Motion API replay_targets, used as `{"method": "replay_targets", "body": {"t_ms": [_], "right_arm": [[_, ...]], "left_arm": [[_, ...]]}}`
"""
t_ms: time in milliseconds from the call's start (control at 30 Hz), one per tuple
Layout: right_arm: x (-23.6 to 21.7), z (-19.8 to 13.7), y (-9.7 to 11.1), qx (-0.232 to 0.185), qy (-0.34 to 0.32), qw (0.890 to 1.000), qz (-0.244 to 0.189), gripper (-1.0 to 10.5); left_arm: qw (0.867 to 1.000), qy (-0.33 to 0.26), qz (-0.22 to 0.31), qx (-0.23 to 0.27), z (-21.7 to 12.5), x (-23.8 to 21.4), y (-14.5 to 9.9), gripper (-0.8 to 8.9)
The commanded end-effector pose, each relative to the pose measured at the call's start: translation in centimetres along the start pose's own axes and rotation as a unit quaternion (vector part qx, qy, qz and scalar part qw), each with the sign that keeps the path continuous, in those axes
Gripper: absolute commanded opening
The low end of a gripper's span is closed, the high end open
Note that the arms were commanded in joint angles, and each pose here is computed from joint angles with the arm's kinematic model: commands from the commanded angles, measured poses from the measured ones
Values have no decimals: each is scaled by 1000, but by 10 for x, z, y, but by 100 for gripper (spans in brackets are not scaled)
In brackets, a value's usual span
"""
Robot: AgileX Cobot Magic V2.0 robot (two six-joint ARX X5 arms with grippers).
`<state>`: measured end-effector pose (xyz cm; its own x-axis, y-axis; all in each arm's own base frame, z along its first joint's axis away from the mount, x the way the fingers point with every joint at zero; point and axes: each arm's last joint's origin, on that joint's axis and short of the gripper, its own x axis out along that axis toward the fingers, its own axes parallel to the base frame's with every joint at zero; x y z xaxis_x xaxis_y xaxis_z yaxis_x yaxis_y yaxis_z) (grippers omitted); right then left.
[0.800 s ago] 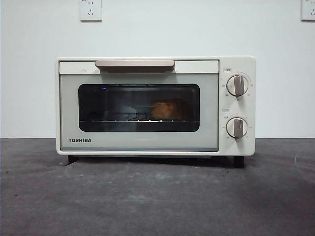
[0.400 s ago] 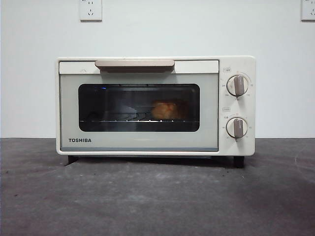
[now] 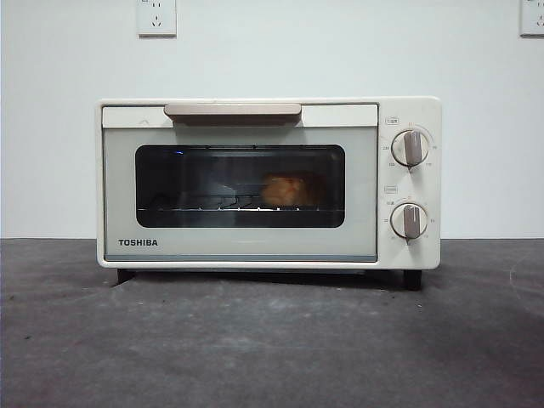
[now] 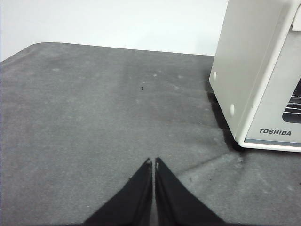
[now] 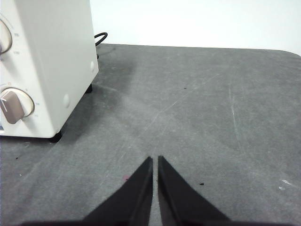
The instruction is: The left arm flap open the oven, the right arm pick bread and place it into oven, the left arm flap close the oven
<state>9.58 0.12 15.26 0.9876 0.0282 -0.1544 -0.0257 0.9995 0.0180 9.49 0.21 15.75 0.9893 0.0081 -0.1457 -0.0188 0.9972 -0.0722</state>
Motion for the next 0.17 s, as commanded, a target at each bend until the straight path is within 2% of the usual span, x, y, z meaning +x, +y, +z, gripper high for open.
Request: {"method": "replay_targets", "body": {"t_ms": [33,167], "right_arm": [[0,0,0,-4,-4,1000,-2,14],[0,0,0,-4,-4,1000,-2,14]], "left_arm": [[1000,1,4,-1,-5,2,1,16],[1000,1,4,-1,-5,2,1,16]]}}
